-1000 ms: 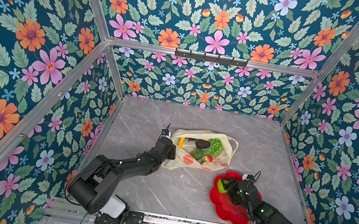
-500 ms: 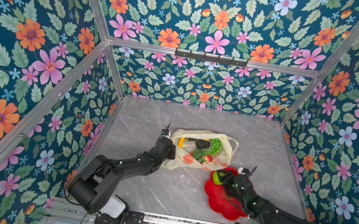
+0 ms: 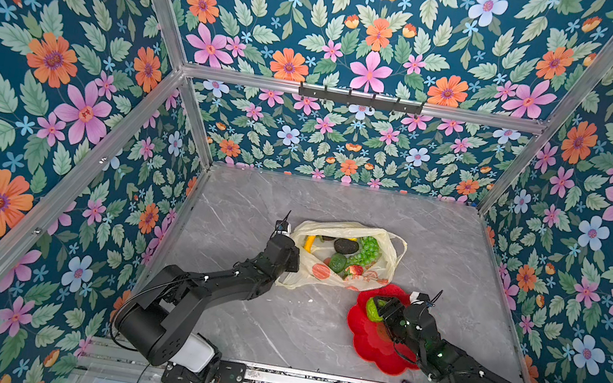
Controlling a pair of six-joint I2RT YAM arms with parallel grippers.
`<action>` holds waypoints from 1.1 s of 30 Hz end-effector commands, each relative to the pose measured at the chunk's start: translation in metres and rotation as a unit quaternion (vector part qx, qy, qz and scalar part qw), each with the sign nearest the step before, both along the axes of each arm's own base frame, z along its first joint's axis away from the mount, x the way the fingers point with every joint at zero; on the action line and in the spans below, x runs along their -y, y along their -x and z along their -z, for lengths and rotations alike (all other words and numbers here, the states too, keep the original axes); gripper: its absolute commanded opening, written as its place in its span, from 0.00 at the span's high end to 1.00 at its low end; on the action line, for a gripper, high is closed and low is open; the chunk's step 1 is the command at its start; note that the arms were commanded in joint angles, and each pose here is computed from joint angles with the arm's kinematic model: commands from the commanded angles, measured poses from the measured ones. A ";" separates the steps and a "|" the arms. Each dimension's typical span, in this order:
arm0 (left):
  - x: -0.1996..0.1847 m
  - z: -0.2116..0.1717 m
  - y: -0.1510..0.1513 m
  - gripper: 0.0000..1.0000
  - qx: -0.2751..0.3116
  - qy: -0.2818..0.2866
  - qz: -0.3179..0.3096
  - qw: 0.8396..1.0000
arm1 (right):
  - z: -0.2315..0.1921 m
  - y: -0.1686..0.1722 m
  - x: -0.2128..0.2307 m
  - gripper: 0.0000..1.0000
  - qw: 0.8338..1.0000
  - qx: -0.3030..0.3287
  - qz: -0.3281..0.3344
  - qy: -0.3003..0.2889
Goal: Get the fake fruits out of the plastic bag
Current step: 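Lower the custard apple onto the red plate and open the right gripper, then move the right gripper back over the bag mouth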
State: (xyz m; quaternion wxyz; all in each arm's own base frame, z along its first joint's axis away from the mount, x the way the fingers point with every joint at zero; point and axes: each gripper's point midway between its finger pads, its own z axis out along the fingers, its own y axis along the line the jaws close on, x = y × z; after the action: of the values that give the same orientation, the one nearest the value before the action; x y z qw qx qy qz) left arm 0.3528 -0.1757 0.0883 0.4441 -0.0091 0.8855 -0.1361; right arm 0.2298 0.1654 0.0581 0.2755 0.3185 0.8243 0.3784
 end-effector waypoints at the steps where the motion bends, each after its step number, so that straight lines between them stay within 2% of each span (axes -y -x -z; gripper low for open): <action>1: 0.000 -0.003 -0.002 0.95 0.008 -0.004 0.001 1.000 | 0.011 0.006 0.011 0.25 0.999 -0.023 0.014 0.025; 13: 0.000 -0.003 -0.002 0.95 0.007 -0.005 0.000 1.000 | 0.023 0.014 0.016 0.21 0.998 -0.053 0.020 0.035; 23: 0.002 -0.002 -0.002 0.95 0.005 -0.004 0.004 1.000 | 0.016 0.017 0.024 0.08 0.997 -0.052 0.023 0.055; 29: 0.008 -0.001 -0.002 0.95 0.002 0.002 0.019 1.000 | 0.006 0.021 0.040 0.06 0.991 -0.063 0.028 0.114; 33: 0.016 -0.003 -0.001 0.95 0.003 0.003 0.034 0.999 | -0.016 0.016 0.046 0.08 0.985 -0.051 0.014 0.167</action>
State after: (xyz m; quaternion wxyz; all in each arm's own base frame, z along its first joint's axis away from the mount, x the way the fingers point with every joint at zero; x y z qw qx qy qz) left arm 0.3524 -0.1839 0.0858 0.4371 0.0058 0.8878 -0.1438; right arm 0.2194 0.1369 0.0775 0.2785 0.3225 0.8603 0.2800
